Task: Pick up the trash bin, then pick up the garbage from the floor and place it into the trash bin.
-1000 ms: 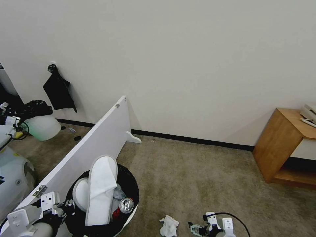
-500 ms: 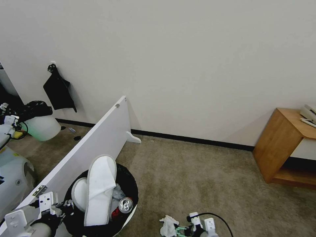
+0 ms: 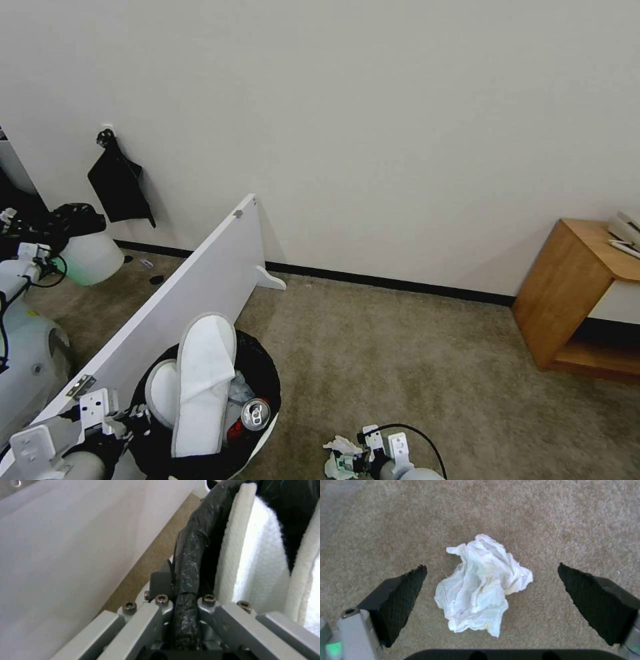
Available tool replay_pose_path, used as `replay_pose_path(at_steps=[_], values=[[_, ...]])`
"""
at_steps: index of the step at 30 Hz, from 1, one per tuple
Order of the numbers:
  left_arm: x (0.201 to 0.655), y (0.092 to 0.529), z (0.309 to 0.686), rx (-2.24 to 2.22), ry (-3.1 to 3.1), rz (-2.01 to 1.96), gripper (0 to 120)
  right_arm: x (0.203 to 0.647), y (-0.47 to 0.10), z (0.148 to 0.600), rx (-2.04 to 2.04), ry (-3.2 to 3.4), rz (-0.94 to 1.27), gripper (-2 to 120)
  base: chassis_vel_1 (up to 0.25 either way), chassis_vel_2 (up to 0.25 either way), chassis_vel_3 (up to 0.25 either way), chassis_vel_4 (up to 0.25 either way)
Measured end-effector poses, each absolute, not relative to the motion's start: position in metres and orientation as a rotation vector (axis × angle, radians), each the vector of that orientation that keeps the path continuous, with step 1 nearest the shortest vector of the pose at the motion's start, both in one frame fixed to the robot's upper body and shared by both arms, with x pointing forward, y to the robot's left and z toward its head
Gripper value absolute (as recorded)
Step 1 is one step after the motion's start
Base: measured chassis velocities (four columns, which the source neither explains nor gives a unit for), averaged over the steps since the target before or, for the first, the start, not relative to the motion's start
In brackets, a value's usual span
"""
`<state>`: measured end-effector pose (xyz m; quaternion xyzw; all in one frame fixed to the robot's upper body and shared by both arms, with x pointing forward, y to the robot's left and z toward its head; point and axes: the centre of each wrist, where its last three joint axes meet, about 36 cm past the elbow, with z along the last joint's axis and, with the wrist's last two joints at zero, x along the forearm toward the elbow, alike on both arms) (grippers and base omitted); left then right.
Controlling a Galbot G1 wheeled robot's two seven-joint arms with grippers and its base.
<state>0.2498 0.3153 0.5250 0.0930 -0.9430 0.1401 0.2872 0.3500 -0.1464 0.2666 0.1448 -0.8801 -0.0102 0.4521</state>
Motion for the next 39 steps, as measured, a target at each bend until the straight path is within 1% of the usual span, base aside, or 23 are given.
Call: replay_pose_path(at_steps=[9, 31, 33, 34, 36, 37, 38, 39], values=[[0.249, 0.315, 0.527, 0.247, -2.522, 0.371, 2, 0.352, -0.144, 0.264, 0.338, -2.135, -0.047, 100, 0.000, 0.000, 0.000, 0.000], [0.248, 0.315, 0.528, 0.247, -2.527, 0.376, 2, 0.373, -0.143, 0.252, 0.348, -2.076, -0.132, 99, 0.000, 0.000, 0.000, 0.000], [0.247, 0.315, 0.529, 0.246, -2.527, 0.376, 2, 0.376, -0.145, 0.249, 0.347, -2.064, -0.154, 91, 0.000, 0.000, 0.000, 0.000], [0.247, 0.315, 0.529, 0.246, -2.527, 0.376, 2, 0.376, -0.145, 0.249, 0.347, -2.064, -0.154, 91, 0.000, 0.000, 0.000, 0.000], [0.247, 0.315, 0.529, 0.246, -2.527, 0.377, 2, 0.378, -0.148, 0.247, 0.344, -2.058, -0.164, 83, 0.000, 0.000, 0.000, 0.000], [0.247, 0.315, 0.529, 0.246, -2.527, 0.377, 2, 0.378, -0.148, 0.247, 0.344, -2.058, -0.164, 83, 0.000, 0.000, 0.000, 0.000], [0.247, 0.315, 0.529, 0.246, -2.527, 0.377, 2, 0.378, -0.149, 0.246, 0.344, -2.056, -0.166, 77, 0.000, 0.000, 0.000, 0.000], [0.247, 0.315, 0.529, 0.246, -2.527, 0.377, 2, 0.379, -0.149, 0.245, 0.343, -2.054, -0.166, 73, 0.000, 0.000, 0.000, 0.000]])
